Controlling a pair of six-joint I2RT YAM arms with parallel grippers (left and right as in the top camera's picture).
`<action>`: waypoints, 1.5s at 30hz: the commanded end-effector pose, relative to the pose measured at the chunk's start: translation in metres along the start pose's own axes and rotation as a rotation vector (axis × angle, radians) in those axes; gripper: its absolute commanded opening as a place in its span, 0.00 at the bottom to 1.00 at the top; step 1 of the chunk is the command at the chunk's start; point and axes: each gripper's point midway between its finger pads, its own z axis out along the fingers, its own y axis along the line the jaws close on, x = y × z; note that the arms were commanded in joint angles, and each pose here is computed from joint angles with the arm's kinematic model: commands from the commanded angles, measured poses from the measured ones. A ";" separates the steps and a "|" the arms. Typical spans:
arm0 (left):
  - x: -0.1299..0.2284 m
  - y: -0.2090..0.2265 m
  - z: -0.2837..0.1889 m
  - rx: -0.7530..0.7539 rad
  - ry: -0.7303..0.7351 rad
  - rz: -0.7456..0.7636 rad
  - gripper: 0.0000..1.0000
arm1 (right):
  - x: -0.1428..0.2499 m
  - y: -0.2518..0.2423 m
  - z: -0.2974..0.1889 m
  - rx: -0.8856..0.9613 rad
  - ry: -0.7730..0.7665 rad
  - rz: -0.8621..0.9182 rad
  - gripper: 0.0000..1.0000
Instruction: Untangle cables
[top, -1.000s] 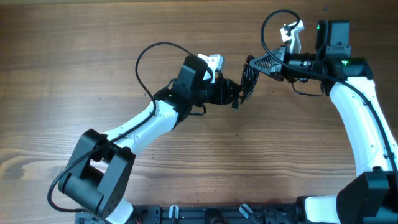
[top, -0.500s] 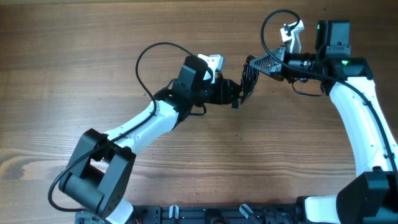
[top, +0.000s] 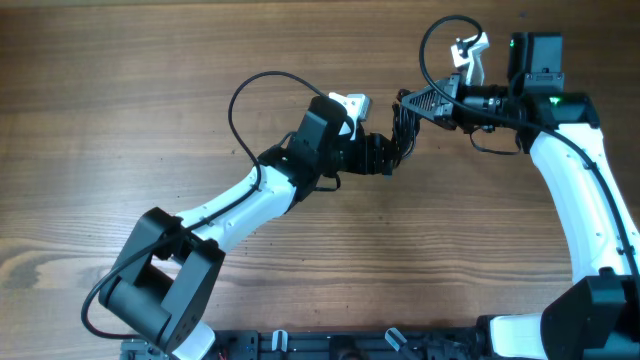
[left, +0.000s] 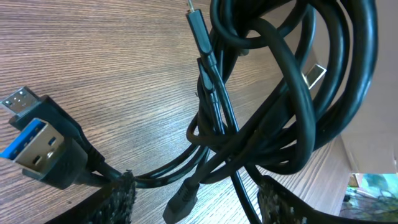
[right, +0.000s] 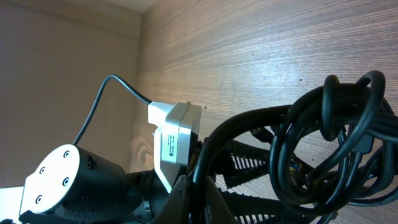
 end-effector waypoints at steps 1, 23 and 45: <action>0.002 0.004 0.004 -0.010 -0.003 -0.016 0.64 | -0.003 0.017 -0.008 -0.021 -0.022 -0.064 0.04; -0.023 0.030 0.015 -0.127 -0.164 -0.127 0.64 | -0.001 0.015 -0.008 -0.009 -0.019 -0.057 0.04; -0.028 0.014 0.019 -0.107 -0.210 -0.094 0.61 | 0.004 0.018 -0.009 -0.034 0.005 -0.030 0.04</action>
